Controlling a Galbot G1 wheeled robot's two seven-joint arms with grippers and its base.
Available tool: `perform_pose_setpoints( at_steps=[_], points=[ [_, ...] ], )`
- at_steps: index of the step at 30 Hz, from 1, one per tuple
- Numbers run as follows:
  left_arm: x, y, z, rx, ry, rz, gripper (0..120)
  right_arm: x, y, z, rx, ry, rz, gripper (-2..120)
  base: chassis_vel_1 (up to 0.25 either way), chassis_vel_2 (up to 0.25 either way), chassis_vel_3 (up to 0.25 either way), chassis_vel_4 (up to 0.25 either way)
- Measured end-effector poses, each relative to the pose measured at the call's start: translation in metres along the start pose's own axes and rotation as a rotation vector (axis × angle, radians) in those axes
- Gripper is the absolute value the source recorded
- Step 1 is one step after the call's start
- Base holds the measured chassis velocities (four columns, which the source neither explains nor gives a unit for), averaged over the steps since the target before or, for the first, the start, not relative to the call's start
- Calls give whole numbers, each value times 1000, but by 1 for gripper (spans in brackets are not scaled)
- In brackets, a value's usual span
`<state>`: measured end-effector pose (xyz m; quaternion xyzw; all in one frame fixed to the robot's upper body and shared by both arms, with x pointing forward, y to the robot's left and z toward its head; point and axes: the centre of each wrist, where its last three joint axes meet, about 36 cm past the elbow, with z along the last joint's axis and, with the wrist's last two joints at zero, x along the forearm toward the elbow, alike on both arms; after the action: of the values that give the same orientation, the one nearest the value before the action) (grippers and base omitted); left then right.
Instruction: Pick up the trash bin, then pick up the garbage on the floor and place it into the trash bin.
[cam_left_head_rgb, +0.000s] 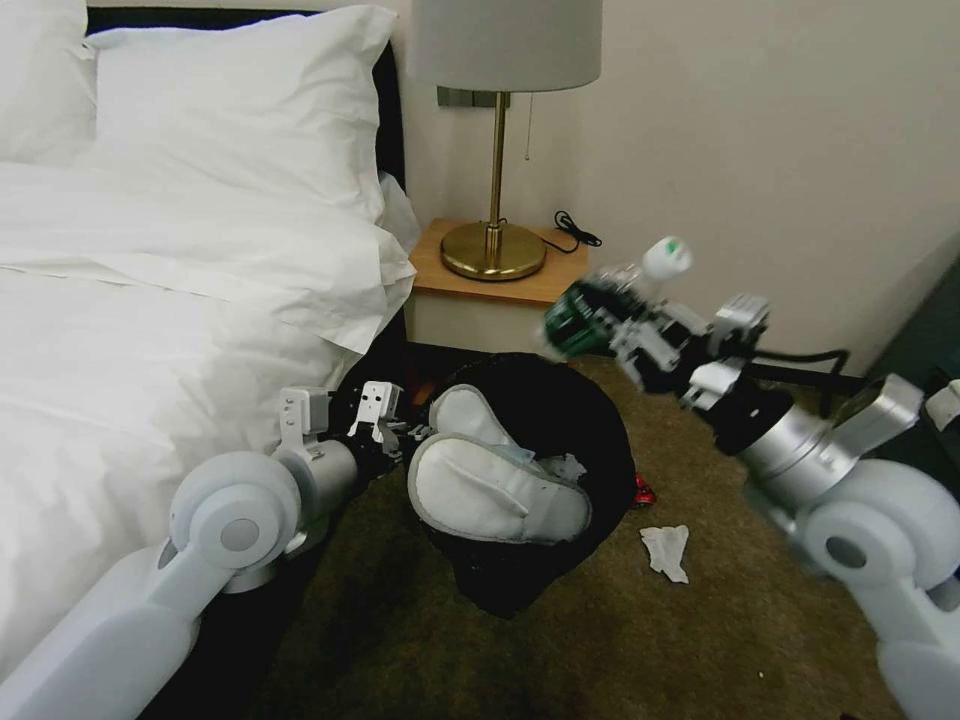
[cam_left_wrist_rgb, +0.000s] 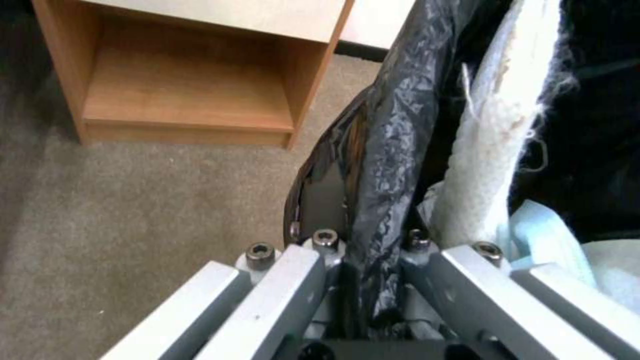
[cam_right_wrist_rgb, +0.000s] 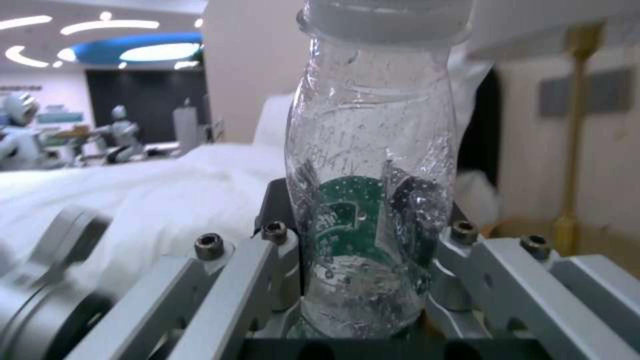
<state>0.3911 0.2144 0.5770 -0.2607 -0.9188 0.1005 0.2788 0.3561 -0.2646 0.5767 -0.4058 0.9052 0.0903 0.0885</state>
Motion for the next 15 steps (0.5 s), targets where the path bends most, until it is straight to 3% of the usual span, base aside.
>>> perform_pose_setpoints(
  at_steps=[13, 15],
  points=[
    [0, 1, -4, -1, -10, -8, 1, -7, 23, 30, 2, 104, -80, 24, 0, 0, 0, 0],
    [0, 3, -5, 0, -15, -10, 1, -9, 21, 29, 15, 110, -81, 31, 0, 0, 0, 0]
  ],
)
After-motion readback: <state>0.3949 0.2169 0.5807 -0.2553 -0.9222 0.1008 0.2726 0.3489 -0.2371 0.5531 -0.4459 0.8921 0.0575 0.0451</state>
